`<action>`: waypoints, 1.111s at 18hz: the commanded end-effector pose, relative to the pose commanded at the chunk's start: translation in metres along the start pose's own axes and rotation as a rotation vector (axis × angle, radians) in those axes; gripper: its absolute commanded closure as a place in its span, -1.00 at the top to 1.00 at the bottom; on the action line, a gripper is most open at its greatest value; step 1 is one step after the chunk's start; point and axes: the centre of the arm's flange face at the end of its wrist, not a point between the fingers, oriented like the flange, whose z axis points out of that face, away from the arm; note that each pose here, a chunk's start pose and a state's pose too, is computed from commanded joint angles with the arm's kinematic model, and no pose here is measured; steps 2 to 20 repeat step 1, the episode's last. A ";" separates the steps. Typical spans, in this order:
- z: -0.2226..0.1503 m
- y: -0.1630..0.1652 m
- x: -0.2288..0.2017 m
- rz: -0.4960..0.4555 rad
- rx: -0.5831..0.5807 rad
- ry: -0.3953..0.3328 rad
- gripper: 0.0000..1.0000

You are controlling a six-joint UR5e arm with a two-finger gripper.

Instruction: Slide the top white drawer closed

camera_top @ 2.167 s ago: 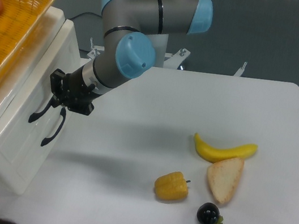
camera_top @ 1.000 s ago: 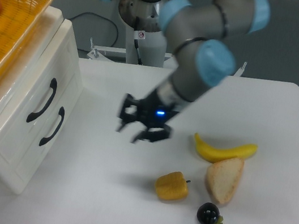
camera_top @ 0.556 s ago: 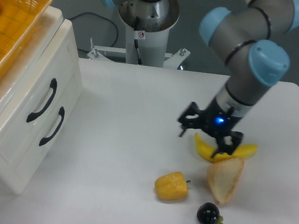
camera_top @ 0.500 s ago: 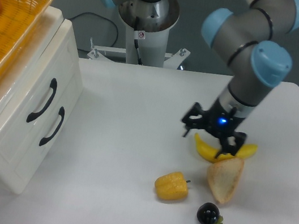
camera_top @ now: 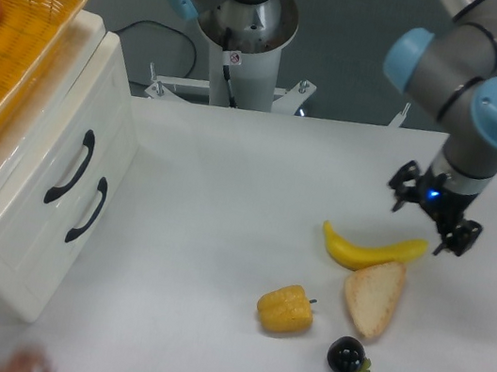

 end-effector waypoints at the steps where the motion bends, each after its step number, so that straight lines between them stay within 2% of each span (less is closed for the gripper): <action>1: 0.000 0.008 -0.003 -0.005 -0.006 -0.002 1.00; 20: 0.000 0.008 -0.003 -0.005 -0.006 -0.002 1.00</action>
